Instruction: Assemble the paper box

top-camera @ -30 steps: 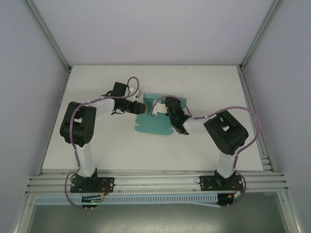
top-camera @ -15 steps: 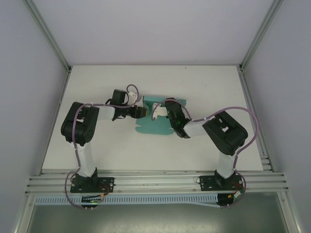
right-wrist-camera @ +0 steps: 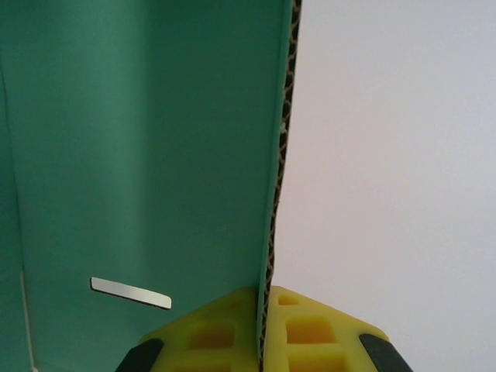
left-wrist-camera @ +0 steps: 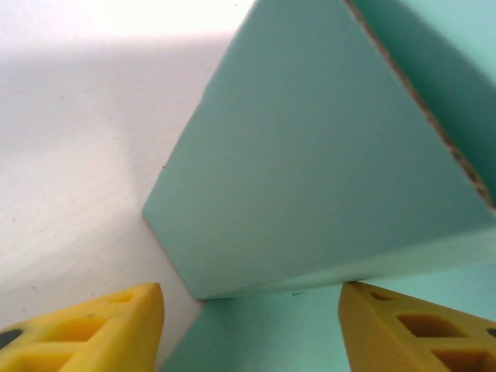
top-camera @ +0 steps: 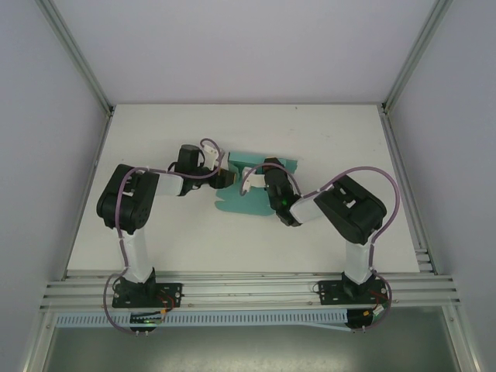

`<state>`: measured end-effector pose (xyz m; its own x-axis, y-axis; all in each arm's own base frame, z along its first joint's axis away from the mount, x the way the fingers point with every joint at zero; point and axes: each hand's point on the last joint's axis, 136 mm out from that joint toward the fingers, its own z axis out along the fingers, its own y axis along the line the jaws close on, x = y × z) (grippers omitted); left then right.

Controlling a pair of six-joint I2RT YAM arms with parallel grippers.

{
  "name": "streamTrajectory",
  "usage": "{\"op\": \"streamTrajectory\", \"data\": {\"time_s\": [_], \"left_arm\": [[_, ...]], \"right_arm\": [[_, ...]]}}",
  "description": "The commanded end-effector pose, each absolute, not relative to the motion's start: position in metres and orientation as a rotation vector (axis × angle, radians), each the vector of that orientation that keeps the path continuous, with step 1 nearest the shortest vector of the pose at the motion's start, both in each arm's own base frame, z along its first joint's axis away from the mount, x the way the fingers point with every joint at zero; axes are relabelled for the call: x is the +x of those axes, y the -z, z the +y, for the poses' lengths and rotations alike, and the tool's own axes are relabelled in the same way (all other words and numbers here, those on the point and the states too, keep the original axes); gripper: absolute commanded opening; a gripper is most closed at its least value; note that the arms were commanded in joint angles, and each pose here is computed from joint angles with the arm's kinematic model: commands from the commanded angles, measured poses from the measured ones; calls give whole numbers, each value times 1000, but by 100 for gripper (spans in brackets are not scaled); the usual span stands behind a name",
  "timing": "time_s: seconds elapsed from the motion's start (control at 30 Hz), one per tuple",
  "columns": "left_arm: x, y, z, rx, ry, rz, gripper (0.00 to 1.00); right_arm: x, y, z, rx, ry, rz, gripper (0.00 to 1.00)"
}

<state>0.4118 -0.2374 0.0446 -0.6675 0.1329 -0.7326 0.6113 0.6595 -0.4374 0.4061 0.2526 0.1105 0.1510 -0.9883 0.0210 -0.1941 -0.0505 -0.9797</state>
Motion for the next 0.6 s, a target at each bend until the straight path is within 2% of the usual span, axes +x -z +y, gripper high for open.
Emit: {"op": "streamTrajectory", "data": {"time_s": [0.0,0.13,0.23,0.5,0.57], "left_arm": [[442,-85,-249,609,888,2050,67],[448,-97,-260,658,942,2023,68],[456,-102,-264,665,936,2025,61],[462,-115,-281,730,890,1972,38],[468,-118,-282,693,818,1961,26]], "right_arm": [[379,-42,246,-1753,961,1285,0],[378,-39,247,-1762,941,1301,0],[377,-37,248,-1769,923,1313,0],[375,-36,251,-1768,820,1386,0],[374,-39,252,-1754,788,1413,0]]}}
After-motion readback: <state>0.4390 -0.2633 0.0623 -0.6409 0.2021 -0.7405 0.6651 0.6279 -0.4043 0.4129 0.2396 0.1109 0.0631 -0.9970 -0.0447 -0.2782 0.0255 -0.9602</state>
